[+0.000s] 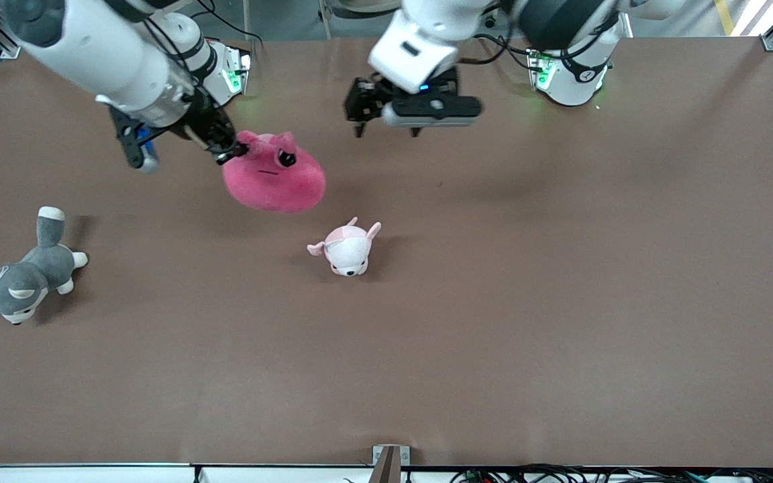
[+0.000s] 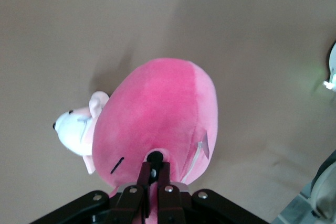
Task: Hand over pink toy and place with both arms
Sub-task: 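Open the left gripper and withdraw it while the right gripper carries the toy, then lower the pink toy near the grey cat and open the right gripper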
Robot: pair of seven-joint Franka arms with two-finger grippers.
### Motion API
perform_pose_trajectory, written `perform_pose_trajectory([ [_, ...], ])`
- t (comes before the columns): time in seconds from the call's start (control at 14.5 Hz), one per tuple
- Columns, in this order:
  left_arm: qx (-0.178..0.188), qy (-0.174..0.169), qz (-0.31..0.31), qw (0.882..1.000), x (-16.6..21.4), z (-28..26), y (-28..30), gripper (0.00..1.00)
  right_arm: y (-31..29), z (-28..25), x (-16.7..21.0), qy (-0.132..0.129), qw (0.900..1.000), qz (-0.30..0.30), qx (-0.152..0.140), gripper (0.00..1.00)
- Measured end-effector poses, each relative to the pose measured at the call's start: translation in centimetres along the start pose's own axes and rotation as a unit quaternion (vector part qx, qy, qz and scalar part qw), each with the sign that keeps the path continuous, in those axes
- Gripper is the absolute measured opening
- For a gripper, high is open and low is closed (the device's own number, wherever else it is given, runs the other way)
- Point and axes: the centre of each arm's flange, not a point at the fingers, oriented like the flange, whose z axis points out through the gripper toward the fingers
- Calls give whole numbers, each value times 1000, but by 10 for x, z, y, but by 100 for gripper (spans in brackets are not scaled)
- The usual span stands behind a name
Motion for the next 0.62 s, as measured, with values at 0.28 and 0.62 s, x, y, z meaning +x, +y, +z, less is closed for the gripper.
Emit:
perform_pose_trajectory([
  [0.28,59,0,34,998,57,-64,-99,100,21,2,111,-10,1000,-28,-1,8],
  [0.62,87,-10,31,996,136,-94,-227,100,40,62,236,-18,999,-43,-5,8],
])
